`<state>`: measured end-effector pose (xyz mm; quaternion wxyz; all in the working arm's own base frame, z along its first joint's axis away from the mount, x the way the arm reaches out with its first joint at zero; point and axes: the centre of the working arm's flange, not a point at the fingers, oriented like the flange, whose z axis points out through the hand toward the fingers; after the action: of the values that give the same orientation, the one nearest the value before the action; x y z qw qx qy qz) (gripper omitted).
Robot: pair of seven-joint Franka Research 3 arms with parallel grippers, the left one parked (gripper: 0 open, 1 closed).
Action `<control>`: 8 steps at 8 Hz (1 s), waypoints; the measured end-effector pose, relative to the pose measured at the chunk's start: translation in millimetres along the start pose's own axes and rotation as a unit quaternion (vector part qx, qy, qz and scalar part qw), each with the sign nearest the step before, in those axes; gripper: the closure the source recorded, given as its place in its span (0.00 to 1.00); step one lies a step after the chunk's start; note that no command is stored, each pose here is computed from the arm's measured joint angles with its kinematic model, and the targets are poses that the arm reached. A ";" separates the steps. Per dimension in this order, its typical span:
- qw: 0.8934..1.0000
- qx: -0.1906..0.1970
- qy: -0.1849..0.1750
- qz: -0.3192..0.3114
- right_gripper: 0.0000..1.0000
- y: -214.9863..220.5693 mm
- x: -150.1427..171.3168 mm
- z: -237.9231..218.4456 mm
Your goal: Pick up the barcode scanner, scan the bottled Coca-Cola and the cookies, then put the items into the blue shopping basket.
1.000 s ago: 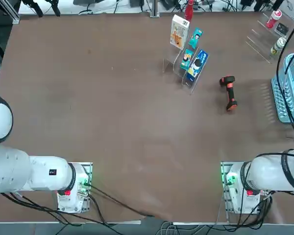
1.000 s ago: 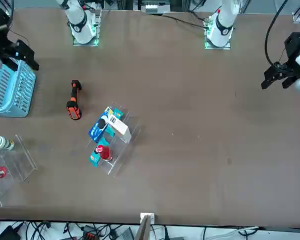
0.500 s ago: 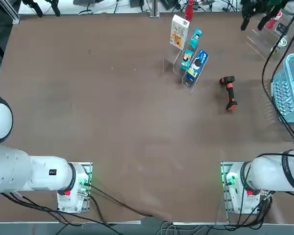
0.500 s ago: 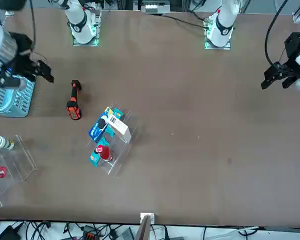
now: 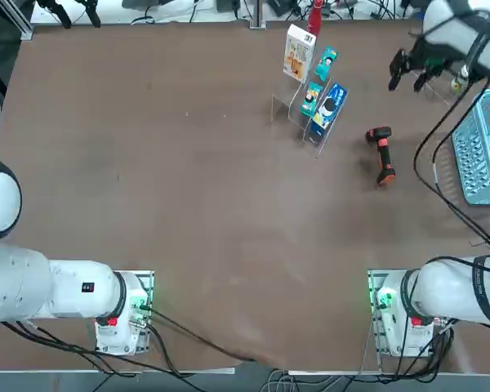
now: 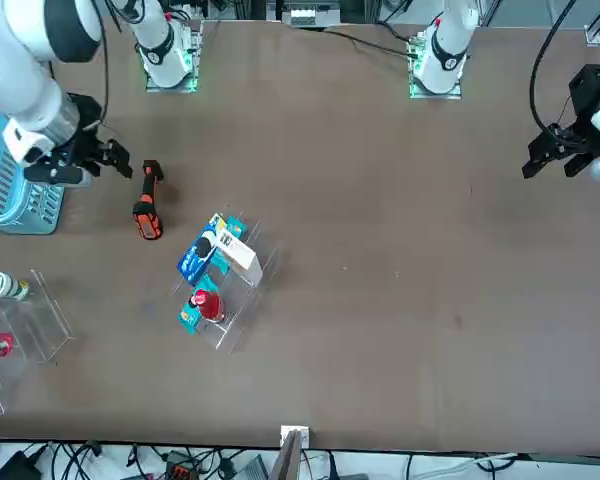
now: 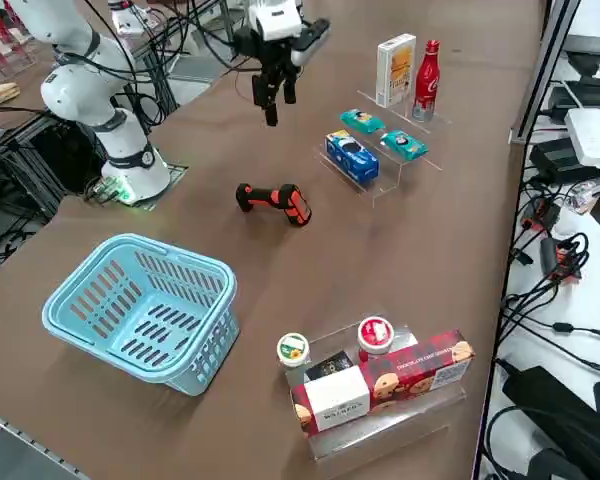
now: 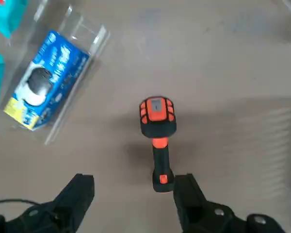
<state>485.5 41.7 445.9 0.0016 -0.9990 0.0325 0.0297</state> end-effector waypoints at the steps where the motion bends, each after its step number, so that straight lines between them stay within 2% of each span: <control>1: 1.000 -0.002 -0.009 0.005 0.00 1.4 -8.0 16.5; 5: 1.000 -0.002 -0.016 0.022 0.00 15.7 -20.7 73.7; 8: 1.000 -0.001 -0.014 0.026 0.00 20.5 -26.2 92.6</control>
<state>452.5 23.4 355.0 0.0001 -0.9973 0.0585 0.0435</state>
